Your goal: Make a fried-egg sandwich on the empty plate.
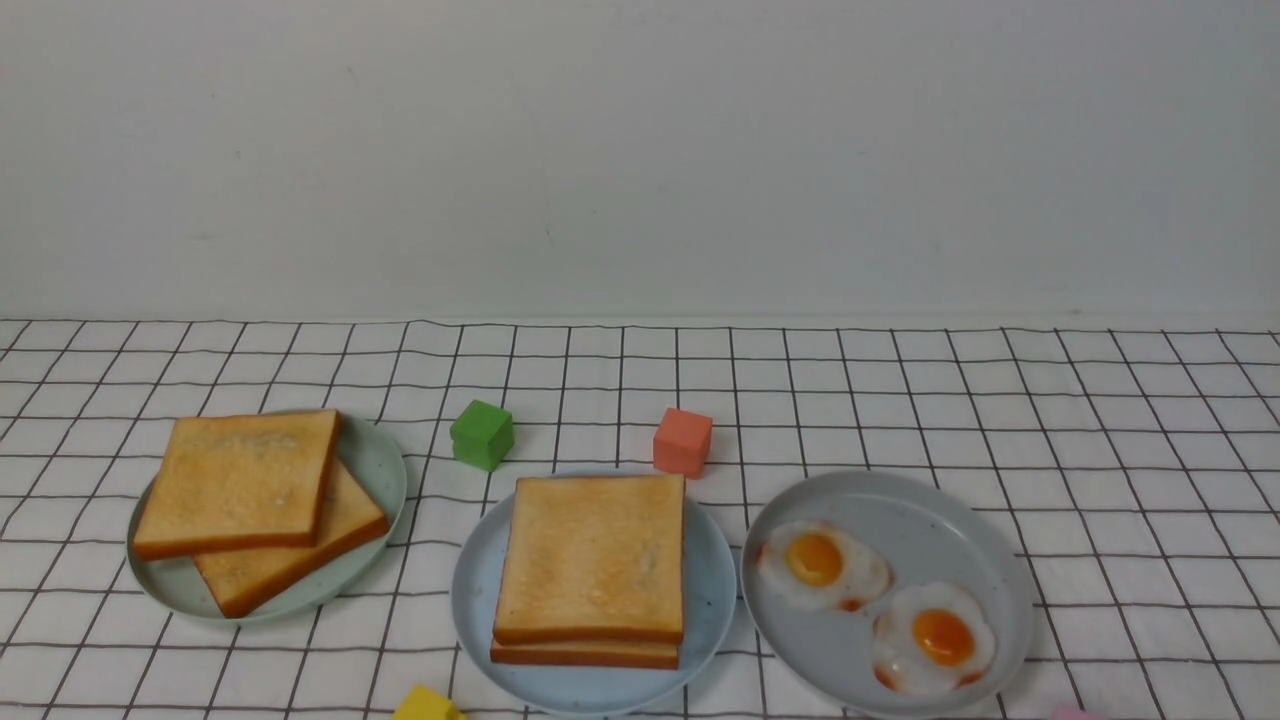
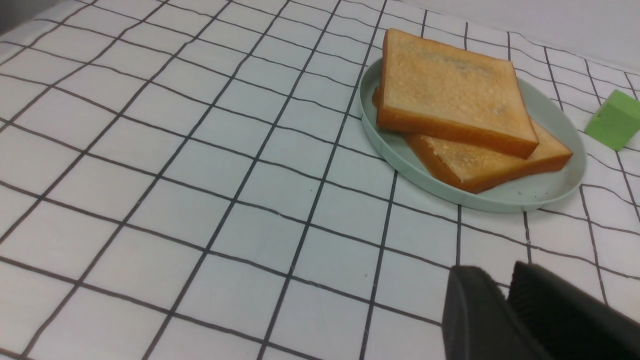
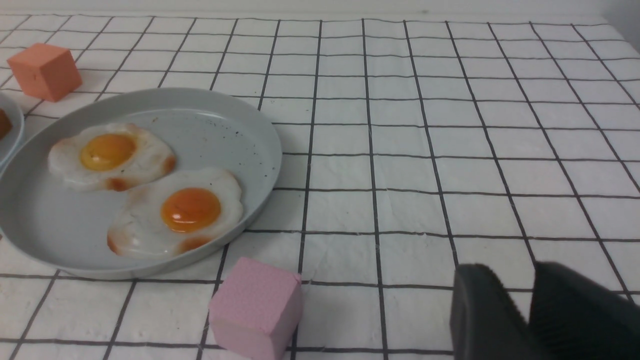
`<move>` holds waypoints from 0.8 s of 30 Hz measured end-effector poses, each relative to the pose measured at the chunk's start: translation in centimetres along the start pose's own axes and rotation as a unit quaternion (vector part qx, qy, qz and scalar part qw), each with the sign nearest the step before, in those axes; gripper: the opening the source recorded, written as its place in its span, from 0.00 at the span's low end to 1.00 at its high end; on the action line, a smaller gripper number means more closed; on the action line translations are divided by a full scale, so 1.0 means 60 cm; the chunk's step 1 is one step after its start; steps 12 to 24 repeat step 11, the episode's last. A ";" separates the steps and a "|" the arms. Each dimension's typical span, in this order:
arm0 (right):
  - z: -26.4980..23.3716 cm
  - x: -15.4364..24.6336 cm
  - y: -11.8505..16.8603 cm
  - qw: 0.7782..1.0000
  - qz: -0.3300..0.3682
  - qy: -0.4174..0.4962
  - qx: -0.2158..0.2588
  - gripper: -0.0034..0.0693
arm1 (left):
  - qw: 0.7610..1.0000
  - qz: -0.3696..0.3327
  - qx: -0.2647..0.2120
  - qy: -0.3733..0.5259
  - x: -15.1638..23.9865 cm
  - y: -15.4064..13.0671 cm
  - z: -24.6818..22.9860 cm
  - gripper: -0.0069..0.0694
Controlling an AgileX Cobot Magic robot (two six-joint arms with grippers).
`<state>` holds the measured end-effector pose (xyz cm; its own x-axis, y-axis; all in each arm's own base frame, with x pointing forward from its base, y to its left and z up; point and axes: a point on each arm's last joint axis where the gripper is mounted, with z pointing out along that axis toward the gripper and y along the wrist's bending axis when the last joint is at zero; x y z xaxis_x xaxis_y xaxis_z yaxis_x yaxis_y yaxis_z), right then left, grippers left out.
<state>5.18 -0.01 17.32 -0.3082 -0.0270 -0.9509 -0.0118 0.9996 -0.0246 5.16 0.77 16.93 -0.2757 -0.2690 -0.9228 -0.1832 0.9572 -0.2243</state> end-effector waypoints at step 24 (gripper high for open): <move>0.000 0.000 0.000 1.000 0.000 -0.001 0.000 0.32 | 1.000 0.006 0.018 0.004 0.001 -0.003 0.000 0.26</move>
